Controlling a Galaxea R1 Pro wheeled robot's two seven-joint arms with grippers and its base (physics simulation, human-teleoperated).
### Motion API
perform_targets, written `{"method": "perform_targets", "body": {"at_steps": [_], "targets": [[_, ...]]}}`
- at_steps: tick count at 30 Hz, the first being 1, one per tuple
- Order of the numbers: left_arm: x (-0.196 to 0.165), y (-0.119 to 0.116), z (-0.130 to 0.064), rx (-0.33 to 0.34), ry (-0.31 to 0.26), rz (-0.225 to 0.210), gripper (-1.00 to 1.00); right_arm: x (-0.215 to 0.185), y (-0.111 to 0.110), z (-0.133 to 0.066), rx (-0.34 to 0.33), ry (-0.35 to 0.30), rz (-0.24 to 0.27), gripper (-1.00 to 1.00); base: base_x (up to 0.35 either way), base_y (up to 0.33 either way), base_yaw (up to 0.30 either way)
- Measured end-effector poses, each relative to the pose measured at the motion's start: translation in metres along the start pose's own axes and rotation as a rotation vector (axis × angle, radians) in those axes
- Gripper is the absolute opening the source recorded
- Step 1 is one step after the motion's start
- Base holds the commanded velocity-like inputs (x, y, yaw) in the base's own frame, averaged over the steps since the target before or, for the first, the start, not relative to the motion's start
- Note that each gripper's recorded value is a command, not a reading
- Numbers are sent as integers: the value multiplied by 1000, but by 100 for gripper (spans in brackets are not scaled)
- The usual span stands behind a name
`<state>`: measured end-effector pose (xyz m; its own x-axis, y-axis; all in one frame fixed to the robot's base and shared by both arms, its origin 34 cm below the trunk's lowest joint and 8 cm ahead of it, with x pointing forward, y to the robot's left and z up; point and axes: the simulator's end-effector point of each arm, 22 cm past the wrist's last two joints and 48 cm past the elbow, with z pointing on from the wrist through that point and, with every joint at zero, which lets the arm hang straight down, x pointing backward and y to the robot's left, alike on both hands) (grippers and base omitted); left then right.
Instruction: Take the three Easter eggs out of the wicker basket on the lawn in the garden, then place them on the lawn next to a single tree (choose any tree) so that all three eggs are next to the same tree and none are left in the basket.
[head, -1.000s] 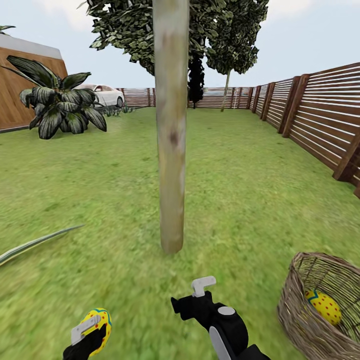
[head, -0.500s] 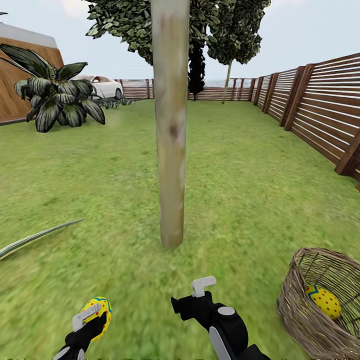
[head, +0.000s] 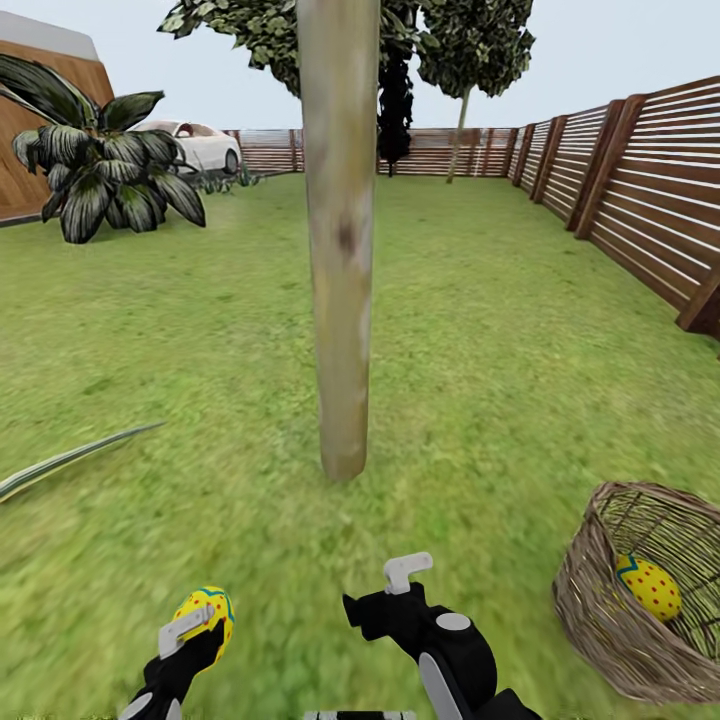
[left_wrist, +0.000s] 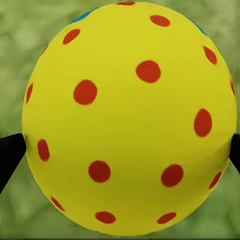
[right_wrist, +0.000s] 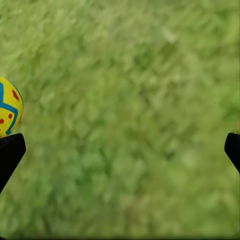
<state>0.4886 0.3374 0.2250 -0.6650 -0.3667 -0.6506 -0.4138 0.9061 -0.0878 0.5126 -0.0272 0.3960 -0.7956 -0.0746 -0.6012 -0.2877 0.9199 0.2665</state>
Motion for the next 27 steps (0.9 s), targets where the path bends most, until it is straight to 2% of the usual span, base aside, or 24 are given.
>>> {"method": "perform_targets", "body": {"at_steps": [27], "targets": [[51, 17, 14, -40, 92, 23, -100, 41, -8, 30, -11, 102, 44, 100, 0, 0, 0]]}}
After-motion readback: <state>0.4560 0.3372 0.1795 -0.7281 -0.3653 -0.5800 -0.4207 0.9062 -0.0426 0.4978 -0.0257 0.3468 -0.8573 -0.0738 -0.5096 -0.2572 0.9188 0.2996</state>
